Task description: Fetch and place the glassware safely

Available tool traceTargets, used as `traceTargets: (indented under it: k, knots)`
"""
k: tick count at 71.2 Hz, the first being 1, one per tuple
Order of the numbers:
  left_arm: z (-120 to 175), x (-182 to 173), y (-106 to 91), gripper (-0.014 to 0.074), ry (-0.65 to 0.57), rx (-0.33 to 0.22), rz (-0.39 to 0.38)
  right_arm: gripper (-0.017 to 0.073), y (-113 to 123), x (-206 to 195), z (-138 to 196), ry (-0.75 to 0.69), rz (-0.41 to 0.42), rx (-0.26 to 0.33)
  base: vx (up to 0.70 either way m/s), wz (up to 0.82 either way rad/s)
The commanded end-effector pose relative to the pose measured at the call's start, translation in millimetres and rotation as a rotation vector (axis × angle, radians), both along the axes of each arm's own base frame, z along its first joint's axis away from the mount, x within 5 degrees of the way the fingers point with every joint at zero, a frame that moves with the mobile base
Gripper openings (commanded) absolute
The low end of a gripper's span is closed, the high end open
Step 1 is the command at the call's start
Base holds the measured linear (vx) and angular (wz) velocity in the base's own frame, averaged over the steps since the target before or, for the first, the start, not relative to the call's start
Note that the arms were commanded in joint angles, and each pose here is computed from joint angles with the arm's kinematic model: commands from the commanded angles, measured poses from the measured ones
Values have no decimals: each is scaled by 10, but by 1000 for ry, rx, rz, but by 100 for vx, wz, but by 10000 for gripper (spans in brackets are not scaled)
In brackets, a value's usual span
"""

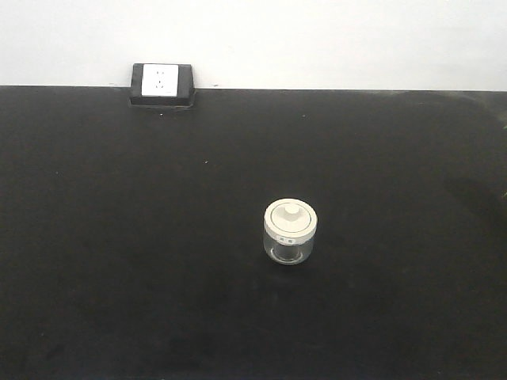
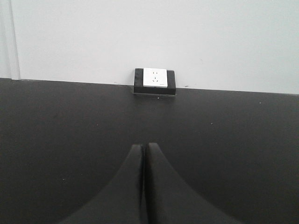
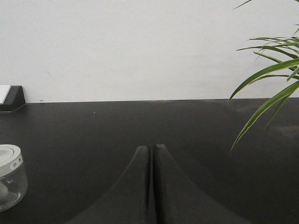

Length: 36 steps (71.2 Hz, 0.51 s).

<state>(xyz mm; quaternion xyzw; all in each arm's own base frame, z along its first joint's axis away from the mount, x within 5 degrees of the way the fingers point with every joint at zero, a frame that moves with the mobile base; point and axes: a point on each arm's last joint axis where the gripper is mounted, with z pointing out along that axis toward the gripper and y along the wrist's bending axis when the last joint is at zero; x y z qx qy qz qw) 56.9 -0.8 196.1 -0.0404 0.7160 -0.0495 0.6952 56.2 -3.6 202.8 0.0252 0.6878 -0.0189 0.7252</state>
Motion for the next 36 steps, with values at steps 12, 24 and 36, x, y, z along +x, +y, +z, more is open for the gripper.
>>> traceTargets:
  k: [12,24,36]
  knots:
    - [-20,-1,0,-7,-66,-18,0,-8,3,-1,9,-66,1,-15,0,0]
    - [-20,-1,0,-7,-66,-18,0,-8,3,-1,9,-66,1,-15,0,0]
    - [-20,-1,0,-7,-66,-18,0,-8,3,-1,9,-66,1,-15,0,0]
